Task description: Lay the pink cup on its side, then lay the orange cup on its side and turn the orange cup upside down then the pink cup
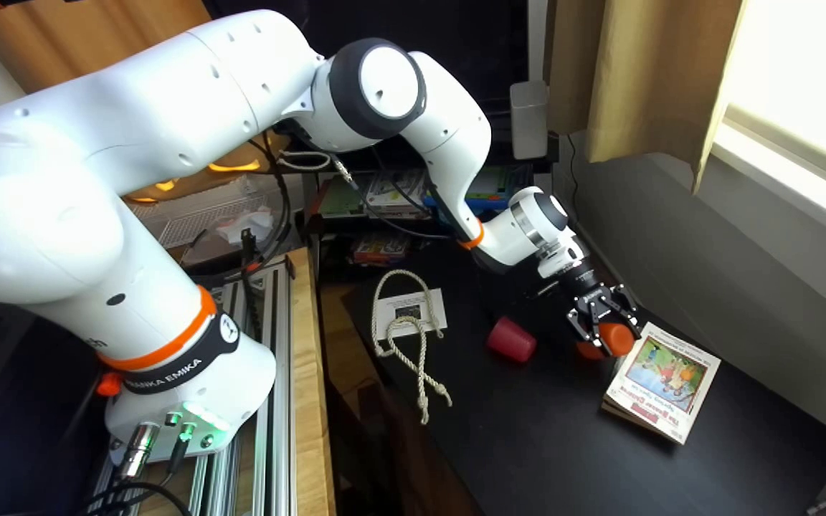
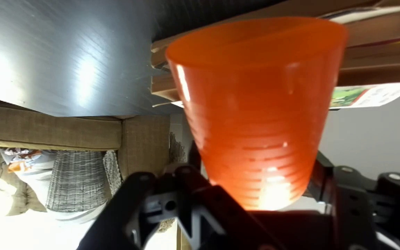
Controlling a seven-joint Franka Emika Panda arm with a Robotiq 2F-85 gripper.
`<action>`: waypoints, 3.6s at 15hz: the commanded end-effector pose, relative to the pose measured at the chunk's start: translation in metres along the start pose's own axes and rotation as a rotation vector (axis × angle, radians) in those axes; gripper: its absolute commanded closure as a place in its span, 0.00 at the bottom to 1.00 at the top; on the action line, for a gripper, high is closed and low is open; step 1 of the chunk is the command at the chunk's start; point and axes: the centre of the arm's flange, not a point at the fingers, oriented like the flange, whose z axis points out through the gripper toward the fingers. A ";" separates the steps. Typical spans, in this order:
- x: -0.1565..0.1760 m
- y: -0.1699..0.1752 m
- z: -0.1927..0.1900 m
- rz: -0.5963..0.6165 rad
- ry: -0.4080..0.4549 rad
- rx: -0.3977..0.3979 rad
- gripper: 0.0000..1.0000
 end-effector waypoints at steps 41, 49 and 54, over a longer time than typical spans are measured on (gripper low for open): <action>0.067 -0.018 -0.028 -0.173 -0.391 -0.213 0.00; 0.087 0.004 -0.042 -0.291 -0.710 -0.094 0.00; 0.090 0.034 -0.032 -0.373 -0.944 -0.063 0.00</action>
